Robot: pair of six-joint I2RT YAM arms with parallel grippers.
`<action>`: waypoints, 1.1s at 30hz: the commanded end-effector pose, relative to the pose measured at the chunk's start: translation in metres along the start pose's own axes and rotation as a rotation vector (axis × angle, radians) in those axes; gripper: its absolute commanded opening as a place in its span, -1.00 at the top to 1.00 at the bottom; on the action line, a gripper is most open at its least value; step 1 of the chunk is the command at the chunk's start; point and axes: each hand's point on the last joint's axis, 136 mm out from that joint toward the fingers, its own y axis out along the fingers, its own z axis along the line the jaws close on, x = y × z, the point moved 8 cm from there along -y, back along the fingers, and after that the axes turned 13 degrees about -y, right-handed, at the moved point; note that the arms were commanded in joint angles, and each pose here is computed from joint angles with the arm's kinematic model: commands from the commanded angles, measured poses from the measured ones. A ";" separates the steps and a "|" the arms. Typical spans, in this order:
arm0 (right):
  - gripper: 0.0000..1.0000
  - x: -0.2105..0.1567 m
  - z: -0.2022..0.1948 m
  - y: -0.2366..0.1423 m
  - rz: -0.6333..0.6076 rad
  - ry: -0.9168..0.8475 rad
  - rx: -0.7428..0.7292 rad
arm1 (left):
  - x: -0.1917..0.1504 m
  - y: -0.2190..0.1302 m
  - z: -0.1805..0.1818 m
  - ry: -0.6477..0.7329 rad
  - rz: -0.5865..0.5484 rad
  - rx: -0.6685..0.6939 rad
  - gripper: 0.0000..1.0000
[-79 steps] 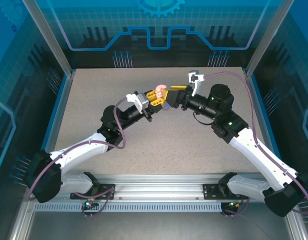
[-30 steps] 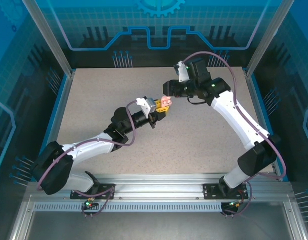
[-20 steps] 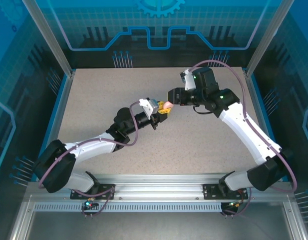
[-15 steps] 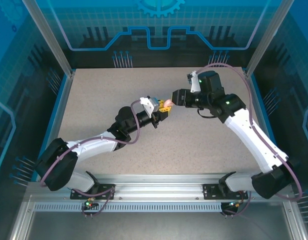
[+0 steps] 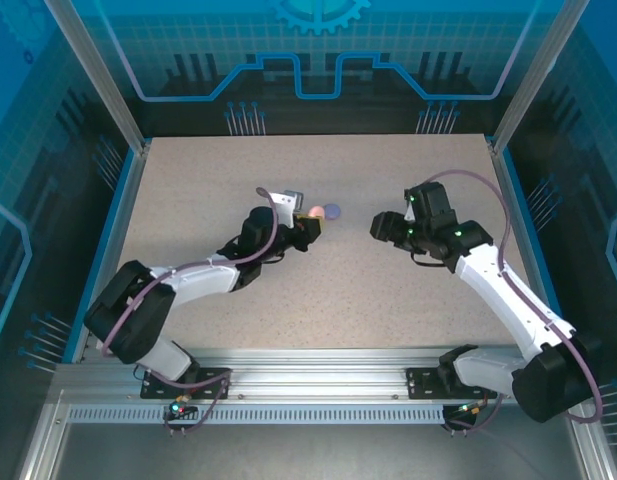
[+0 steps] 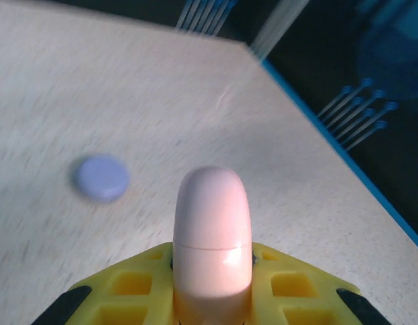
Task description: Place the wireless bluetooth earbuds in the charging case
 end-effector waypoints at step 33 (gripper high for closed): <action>-0.33 -0.004 0.002 -0.005 -0.054 0.007 0.009 | -0.009 0.044 0.129 -0.662 0.275 0.332 -0.08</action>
